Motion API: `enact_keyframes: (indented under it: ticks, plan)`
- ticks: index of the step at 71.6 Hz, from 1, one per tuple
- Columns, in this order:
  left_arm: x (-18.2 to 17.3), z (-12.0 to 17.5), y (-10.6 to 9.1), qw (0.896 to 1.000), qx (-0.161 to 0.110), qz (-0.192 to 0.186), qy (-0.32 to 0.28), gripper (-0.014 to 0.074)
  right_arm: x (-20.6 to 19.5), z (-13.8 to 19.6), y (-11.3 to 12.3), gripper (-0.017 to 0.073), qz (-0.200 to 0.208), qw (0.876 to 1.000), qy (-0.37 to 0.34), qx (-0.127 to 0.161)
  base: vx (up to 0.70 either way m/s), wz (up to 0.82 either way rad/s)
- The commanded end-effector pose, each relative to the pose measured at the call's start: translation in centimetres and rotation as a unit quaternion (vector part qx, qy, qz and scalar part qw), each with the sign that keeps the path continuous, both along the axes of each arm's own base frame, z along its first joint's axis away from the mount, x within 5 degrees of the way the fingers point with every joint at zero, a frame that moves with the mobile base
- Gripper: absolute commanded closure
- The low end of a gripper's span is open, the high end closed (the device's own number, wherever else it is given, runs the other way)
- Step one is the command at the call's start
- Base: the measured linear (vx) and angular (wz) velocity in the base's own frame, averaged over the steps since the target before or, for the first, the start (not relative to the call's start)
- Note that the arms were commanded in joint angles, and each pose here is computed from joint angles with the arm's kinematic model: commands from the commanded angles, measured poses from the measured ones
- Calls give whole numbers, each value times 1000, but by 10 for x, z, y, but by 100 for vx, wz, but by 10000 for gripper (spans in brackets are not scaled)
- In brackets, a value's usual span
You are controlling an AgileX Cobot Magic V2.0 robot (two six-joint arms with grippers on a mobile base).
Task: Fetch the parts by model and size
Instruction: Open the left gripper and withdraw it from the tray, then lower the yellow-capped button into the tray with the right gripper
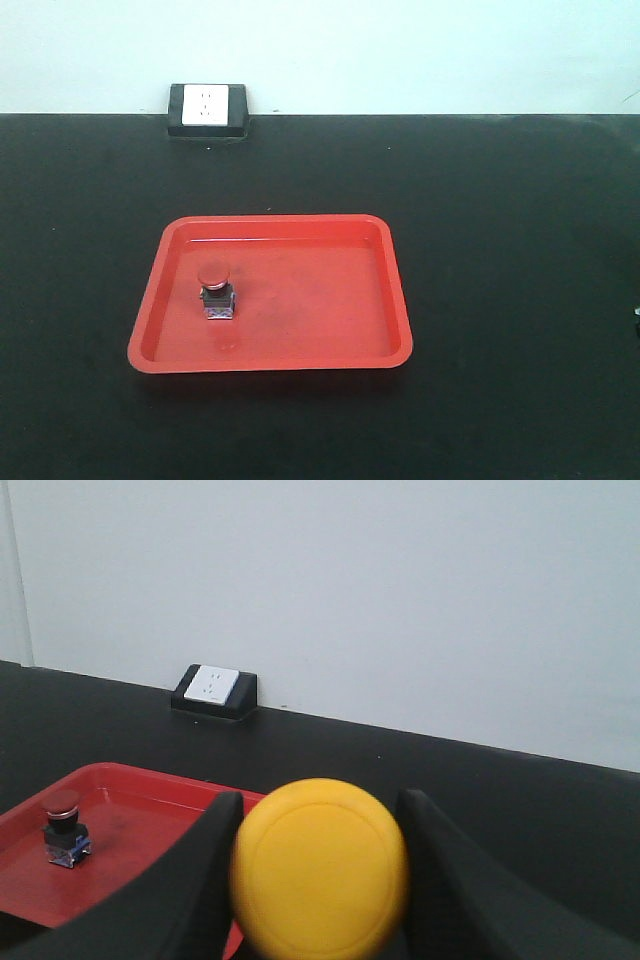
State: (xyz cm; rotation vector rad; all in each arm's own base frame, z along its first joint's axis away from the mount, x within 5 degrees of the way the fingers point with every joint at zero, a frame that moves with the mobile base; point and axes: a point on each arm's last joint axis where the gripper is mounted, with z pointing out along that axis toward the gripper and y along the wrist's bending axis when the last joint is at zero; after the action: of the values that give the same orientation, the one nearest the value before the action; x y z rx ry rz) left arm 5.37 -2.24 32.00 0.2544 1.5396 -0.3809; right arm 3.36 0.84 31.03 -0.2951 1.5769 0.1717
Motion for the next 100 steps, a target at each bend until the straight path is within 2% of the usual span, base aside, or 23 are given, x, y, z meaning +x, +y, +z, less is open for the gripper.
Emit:
enact_keyframes:
  ticks: [1, 11, 26, 34, 47, 58, 74, 85, 95, 100]
  plan:
    - [-11, 2, 4, 997, -32, -7, -68, 4, -1, 15, 0, 569, 0, 999, -49, 9, 0, 0]
    - [-17, -6, 6, 995, -43, -8, -89, 4, -1, 16, 0, 569, 0, 999, -50, 9, 0, 0]
    - [-17, -7, 6, 996, -41, -8, -85, 4, 0, 16, 0, 569, 1, 999, -52, 10, 0, 0]
    - [-17, -7, 6, 996, -41, -8, -85, 4, 4, 23, 3, 569, 7, 999, -39, 23, 0, 0]
    - [-17, -7, 6, 996, -41, -8, -85, 4, 34, 44, 14, 569, 14, 999, 16, 26, 0, 0]
    - [-17, -7, 6, 996, -41, -8, -85, 4, 77, 64, 30, 569, 20, 997, 75, -5, 0, 0]
    - [-17, -7, 6, 996, -41, -8, -85, 4, 151, 77, 62, 567, 49, 985, 161, -31, 0, 0]
    - [-17, -7, 6, 996, -41, -8, -85, 4, 204, 72, 84, 564, 67, 971, 224, -44, 0, 0]
    - [-17, -7, 6, 996, -41, -8, -85, 4, 245, 59, 123, 561, 108, 954, 268, -83, 0, 0]
    - [-17, -7, 6, 996, -41, -8, -85, 4, 261, 49, 143, 561, 124, 944, 293, -91, 0, 0]
